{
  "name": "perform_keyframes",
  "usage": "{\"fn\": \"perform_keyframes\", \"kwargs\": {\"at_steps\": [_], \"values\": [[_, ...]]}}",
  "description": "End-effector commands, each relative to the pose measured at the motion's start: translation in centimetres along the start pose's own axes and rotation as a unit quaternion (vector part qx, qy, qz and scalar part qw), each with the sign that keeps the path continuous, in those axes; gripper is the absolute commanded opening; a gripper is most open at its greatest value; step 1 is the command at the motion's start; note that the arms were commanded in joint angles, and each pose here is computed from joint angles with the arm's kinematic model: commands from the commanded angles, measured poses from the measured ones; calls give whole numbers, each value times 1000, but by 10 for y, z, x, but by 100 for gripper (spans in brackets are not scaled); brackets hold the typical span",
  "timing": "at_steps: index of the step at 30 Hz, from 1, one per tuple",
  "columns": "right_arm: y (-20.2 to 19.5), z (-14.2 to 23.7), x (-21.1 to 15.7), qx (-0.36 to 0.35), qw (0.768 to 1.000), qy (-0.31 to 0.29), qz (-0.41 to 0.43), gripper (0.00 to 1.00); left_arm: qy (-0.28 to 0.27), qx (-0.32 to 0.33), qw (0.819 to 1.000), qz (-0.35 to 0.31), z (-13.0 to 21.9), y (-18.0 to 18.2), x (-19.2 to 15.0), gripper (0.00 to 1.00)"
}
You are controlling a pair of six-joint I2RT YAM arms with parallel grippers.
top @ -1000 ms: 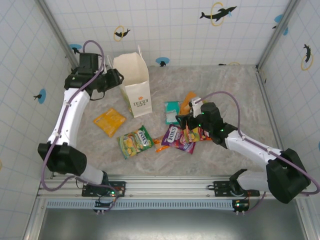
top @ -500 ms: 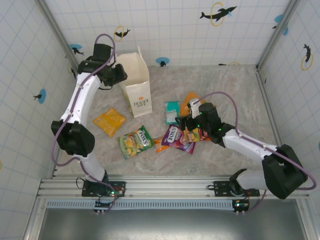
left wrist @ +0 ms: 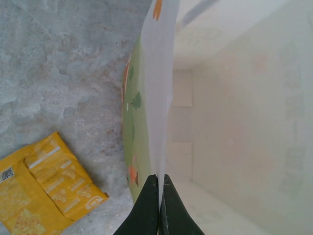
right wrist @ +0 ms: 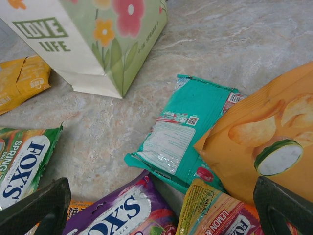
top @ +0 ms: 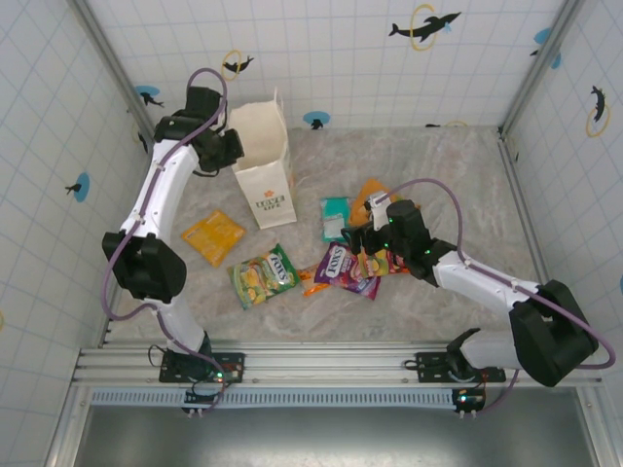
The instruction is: Place the snacks into the paper bag
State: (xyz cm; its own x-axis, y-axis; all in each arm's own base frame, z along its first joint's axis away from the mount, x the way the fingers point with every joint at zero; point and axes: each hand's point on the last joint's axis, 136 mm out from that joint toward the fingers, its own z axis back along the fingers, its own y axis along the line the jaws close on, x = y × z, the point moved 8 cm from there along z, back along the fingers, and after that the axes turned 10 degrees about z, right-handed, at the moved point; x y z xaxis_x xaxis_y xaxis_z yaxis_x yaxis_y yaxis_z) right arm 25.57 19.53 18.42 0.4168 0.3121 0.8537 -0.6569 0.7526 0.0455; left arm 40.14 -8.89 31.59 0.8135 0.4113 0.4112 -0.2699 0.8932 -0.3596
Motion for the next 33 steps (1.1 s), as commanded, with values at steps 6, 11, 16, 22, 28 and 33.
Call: {"fn": "perform_keyframes", "kwargs": {"at_steps": [6,11,16,22,28,33], "values": [[1,4,2,-6,1000,-8,5,98,15,-53,998,-31,21,-12,-4,0],[1,7,2,-8,1000,-11,-1,98,27,-87,995,-36,24,-16,-10,0],[-2,11,1,-18,1000,-3,-14,98,34,-90,994,-47,25,-13,-18,0],[-24,16,-4,-25,997,27,-68,98,48,-107,991,-67,23,-16,-32,0],[-51,31,-17,-39,989,30,-137,99,52,-146,986,-66,22,-20,-46,0],[-58,43,-21,-58,988,21,-145,99,51,-141,986,-68,21,-21,-50,0]]}}
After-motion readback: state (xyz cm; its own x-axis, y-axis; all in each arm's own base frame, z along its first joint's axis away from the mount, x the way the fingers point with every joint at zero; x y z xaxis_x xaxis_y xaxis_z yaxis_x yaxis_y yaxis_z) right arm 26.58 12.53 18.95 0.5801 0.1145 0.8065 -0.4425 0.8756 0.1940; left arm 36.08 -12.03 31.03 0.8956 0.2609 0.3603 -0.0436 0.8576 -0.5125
